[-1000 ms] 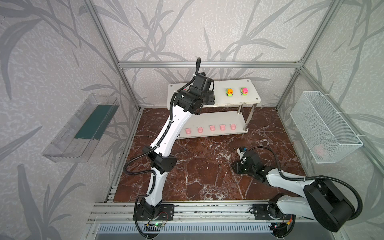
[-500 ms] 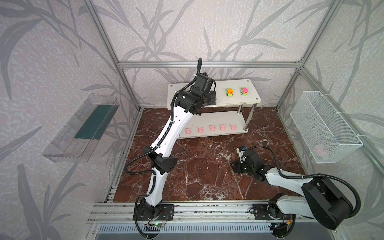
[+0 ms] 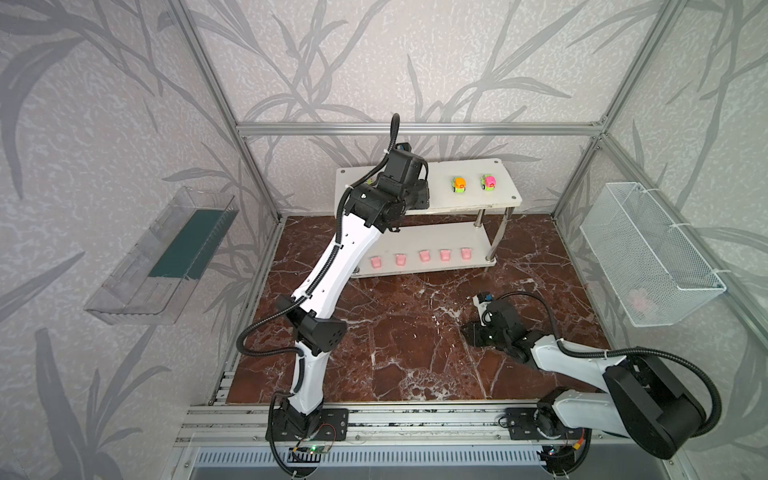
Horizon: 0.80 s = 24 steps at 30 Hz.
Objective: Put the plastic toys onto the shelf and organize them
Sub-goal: 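Raise the open left gripper away from the placed truck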
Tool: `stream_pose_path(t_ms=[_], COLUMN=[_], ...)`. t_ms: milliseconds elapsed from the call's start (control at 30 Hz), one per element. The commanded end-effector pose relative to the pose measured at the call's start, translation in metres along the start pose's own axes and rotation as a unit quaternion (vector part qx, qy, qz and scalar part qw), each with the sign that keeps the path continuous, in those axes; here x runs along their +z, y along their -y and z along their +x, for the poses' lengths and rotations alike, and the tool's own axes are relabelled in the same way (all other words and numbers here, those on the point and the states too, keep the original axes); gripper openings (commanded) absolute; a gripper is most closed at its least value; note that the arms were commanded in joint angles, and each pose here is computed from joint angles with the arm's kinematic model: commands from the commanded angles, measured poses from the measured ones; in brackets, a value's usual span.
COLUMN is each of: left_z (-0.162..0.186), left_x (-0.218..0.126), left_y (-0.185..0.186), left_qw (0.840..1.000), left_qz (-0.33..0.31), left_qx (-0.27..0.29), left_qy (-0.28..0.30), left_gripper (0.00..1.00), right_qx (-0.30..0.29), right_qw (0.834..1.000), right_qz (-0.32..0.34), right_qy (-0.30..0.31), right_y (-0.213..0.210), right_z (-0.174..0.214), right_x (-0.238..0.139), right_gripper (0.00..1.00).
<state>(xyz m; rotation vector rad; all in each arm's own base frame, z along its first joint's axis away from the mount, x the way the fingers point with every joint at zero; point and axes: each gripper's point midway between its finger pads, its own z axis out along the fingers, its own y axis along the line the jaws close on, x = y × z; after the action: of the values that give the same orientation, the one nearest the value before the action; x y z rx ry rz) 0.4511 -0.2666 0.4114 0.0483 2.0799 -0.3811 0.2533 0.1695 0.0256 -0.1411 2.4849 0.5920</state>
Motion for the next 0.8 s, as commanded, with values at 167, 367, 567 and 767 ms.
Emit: stream_pose_path(t_ms=[167, 367, 567, 767], left_z=[-0.020, 0.002, 0.025, 0.037], left_x=[-0.054, -0.057, -0.037, -0.034], left_y=[0.007, 0.029, 0.041, 0.040], left_qw=[0.998, 0.995, 0.995, 0.995], left_qz=[0.042, 0.095, 0.097, 0.099], left_qx=[-0.008, -0.012, 0.008, 0.022], left_qy=[0.049, 0.033, -0.001, -0.009], left_gripper=[0.35, 0.08, 0.00, 0.00], right_qx=[0.002, 0.003, 0.003, 0.002], right_qw=[1.000, 1.000, 1.000, 1.000], right_qz=[0.001, 0.000, -0.006, -0.004], right_qy=[-0.010, -0.011, -0.015, -0.005], right_y=[0.001, 0.000, -0.003, -0.002], right_z=[0.002, 0.001, 0.001, -0.002], right_x=[0.001, 0.001, 0.000, -0.009], right_gripper=[0.47, 0.47, 0.47, 0.47])
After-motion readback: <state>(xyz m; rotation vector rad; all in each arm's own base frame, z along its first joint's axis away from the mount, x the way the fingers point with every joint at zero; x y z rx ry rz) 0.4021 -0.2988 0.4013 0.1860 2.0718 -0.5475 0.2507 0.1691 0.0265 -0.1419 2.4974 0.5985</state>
